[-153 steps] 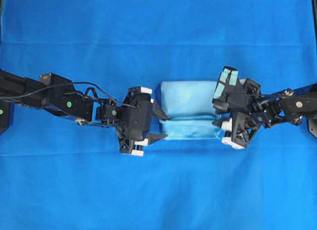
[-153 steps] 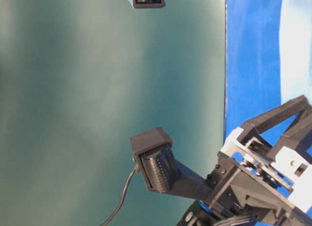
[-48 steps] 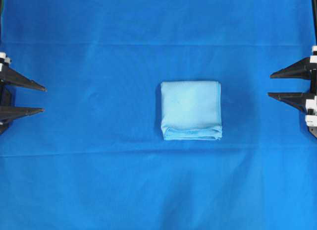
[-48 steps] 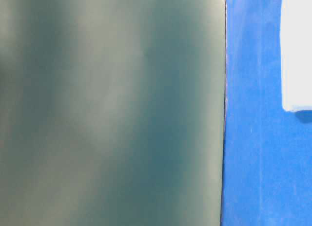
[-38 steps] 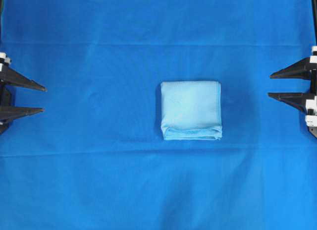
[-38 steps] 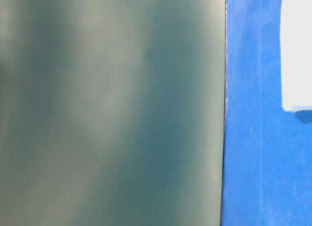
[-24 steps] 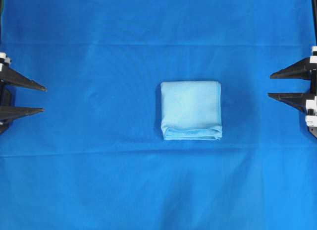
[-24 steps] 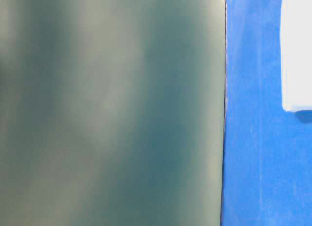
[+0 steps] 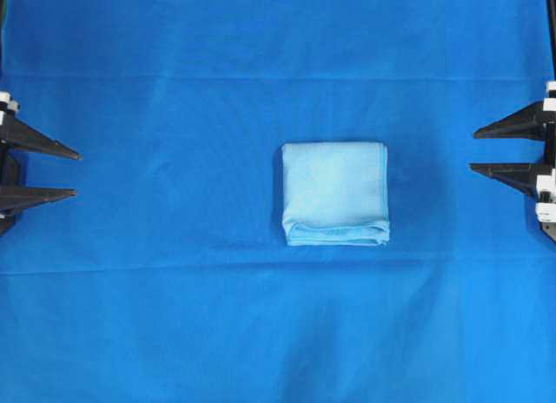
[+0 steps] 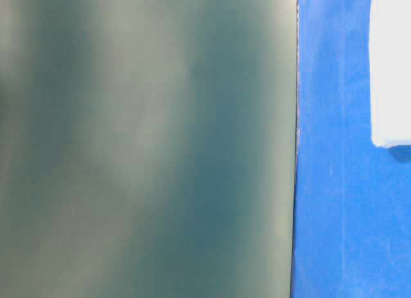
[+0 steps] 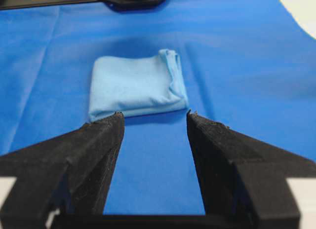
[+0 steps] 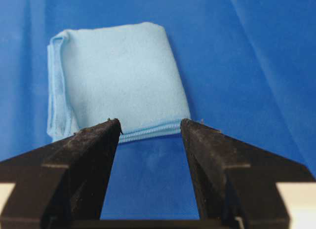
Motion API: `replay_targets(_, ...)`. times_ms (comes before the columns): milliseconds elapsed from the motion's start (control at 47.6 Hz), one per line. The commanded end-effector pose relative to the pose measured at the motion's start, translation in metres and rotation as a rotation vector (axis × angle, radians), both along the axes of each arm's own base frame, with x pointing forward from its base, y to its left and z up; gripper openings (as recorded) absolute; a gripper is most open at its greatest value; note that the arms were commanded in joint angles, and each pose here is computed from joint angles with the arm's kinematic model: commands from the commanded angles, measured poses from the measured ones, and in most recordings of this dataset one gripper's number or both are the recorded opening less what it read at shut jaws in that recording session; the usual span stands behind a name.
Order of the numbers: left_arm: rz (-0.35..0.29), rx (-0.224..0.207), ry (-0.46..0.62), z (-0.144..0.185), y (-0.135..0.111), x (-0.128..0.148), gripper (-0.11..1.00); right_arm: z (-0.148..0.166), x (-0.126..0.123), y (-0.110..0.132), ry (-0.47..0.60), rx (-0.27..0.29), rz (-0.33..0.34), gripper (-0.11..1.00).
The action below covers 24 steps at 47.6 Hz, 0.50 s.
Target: Fold the light blue towel.
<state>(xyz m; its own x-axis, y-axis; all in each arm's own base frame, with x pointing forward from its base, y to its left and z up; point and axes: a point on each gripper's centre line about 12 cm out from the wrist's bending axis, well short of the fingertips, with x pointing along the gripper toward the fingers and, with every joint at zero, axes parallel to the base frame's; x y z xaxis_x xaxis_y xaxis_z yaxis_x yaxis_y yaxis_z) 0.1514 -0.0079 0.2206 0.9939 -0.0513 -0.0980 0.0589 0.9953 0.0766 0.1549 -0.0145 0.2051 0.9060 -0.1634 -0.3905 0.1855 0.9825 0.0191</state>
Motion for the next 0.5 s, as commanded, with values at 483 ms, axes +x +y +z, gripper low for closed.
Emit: replay_targets(483, 0.006, -0.002, -0.011, 0.0051, 0.0009, 0.0017, 0.52, 0.0024, 0.0028, 0.0015, -0.004, 0.0, 0.012, 0.58)
